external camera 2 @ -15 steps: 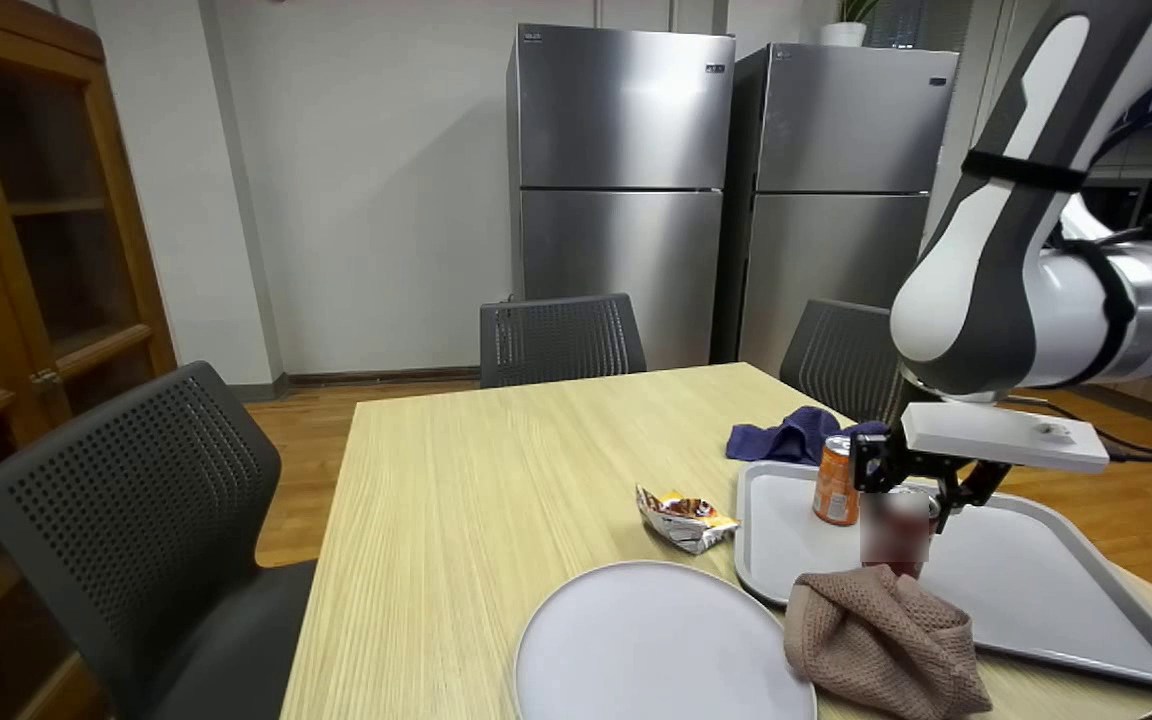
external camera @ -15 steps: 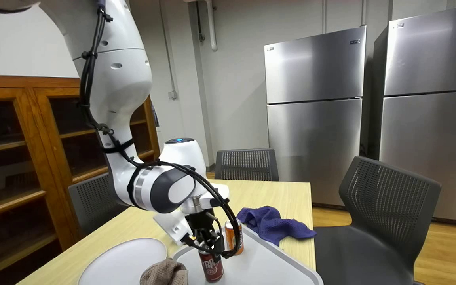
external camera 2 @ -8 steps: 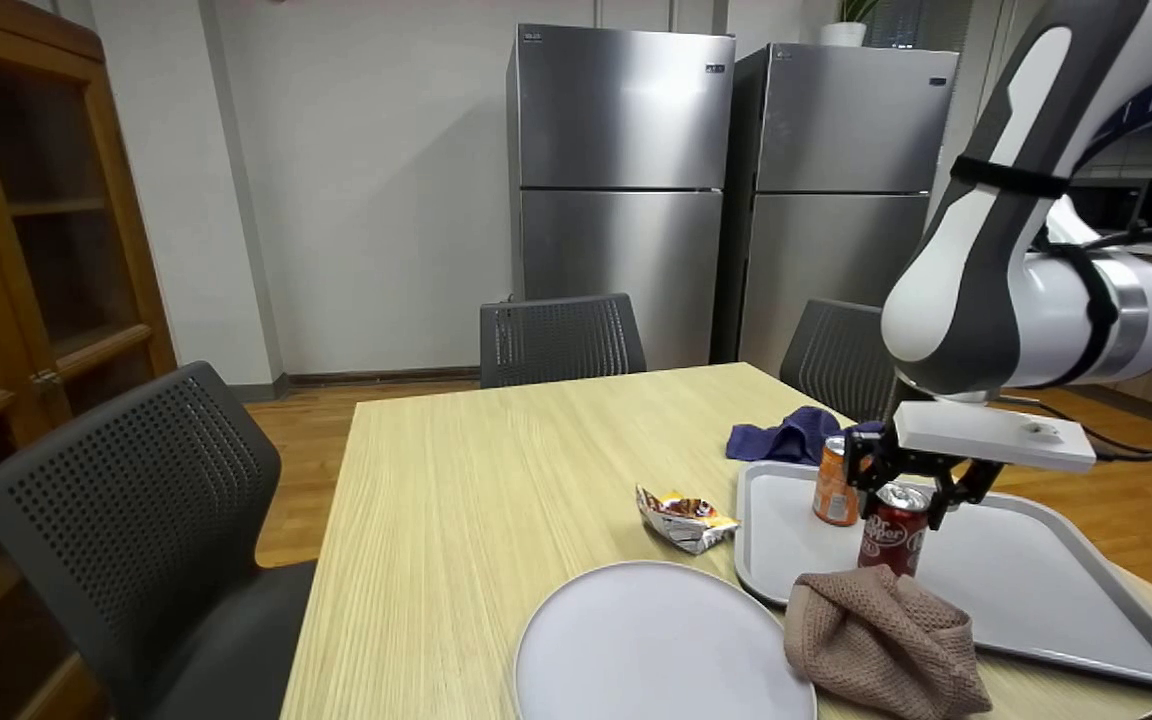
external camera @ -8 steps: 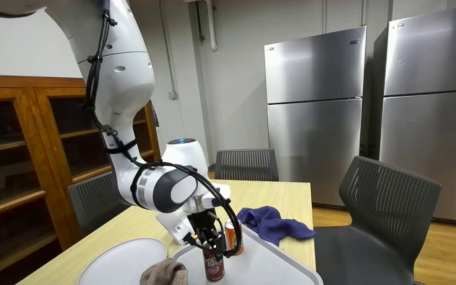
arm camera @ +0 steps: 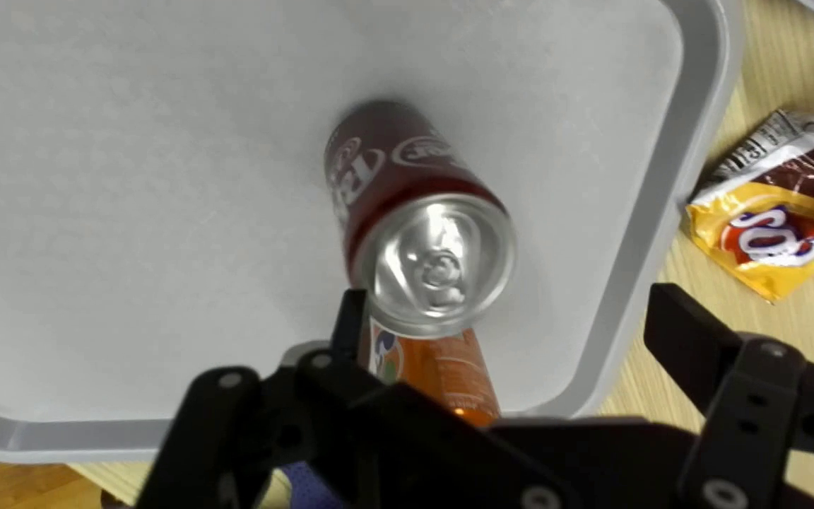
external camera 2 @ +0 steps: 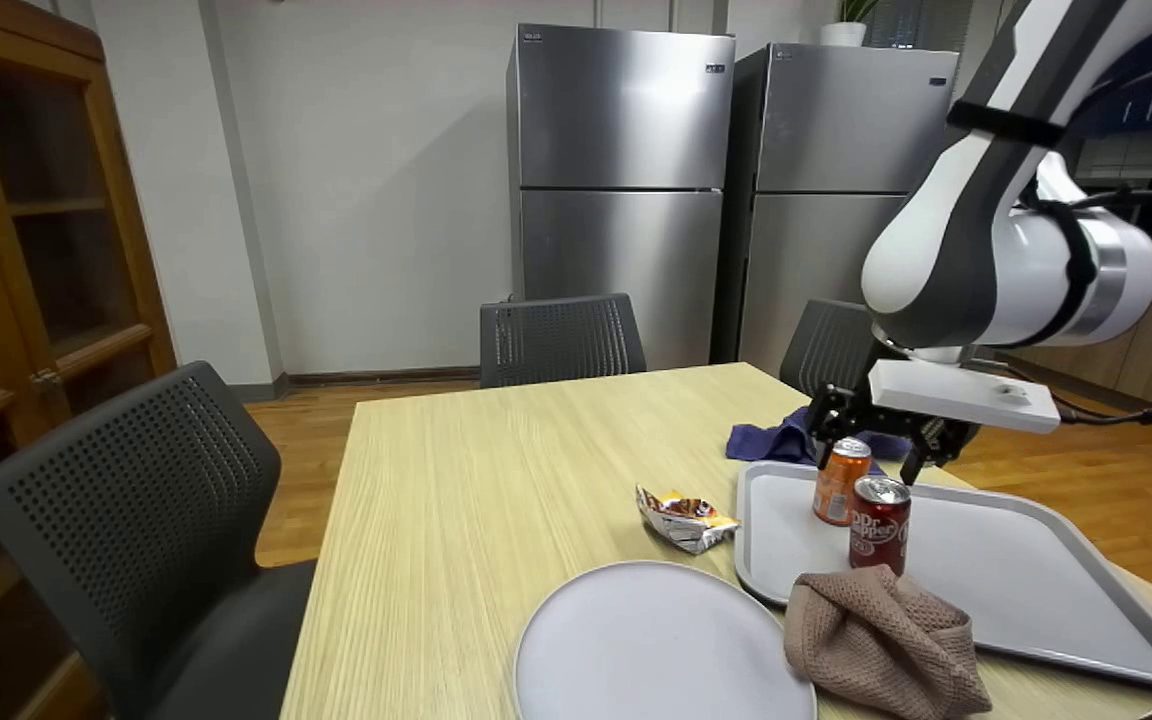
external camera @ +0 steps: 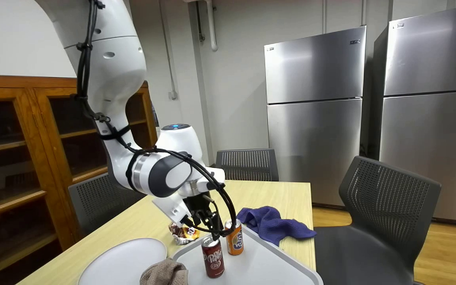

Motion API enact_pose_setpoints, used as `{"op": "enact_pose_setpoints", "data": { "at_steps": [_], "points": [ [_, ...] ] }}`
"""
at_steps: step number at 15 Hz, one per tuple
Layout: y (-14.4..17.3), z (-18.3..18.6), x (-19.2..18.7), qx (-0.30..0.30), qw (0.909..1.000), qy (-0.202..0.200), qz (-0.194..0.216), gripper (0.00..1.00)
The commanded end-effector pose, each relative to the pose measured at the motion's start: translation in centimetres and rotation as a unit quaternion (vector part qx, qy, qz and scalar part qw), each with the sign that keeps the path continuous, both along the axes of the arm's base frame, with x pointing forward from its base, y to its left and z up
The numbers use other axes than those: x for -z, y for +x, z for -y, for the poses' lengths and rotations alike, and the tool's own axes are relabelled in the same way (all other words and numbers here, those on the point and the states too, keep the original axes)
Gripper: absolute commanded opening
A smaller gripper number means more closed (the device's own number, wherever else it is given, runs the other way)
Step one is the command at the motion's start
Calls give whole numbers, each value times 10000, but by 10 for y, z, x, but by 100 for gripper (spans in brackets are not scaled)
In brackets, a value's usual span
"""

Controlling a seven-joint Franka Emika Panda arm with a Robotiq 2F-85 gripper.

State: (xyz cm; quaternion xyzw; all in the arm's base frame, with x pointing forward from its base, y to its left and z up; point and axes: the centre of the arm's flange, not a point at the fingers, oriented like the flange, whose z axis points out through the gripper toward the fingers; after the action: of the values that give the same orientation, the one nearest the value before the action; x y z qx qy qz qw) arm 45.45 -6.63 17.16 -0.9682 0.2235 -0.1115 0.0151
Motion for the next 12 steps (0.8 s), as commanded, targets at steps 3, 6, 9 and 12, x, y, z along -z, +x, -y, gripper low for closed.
{"op": "enact_pose_setpoints", "data": {
  "at_steps": [3,6,9,12],
  "points": [
    [1,1,-45,-267,9992,113,272,100],
    [2,-4,-61,-389,9985,142,357,100],
    [-1,-11,-74,-699,9971,84,281,100],
    [-9,-18,-82,-1057,9944,-34,65,100]
  ]
}}
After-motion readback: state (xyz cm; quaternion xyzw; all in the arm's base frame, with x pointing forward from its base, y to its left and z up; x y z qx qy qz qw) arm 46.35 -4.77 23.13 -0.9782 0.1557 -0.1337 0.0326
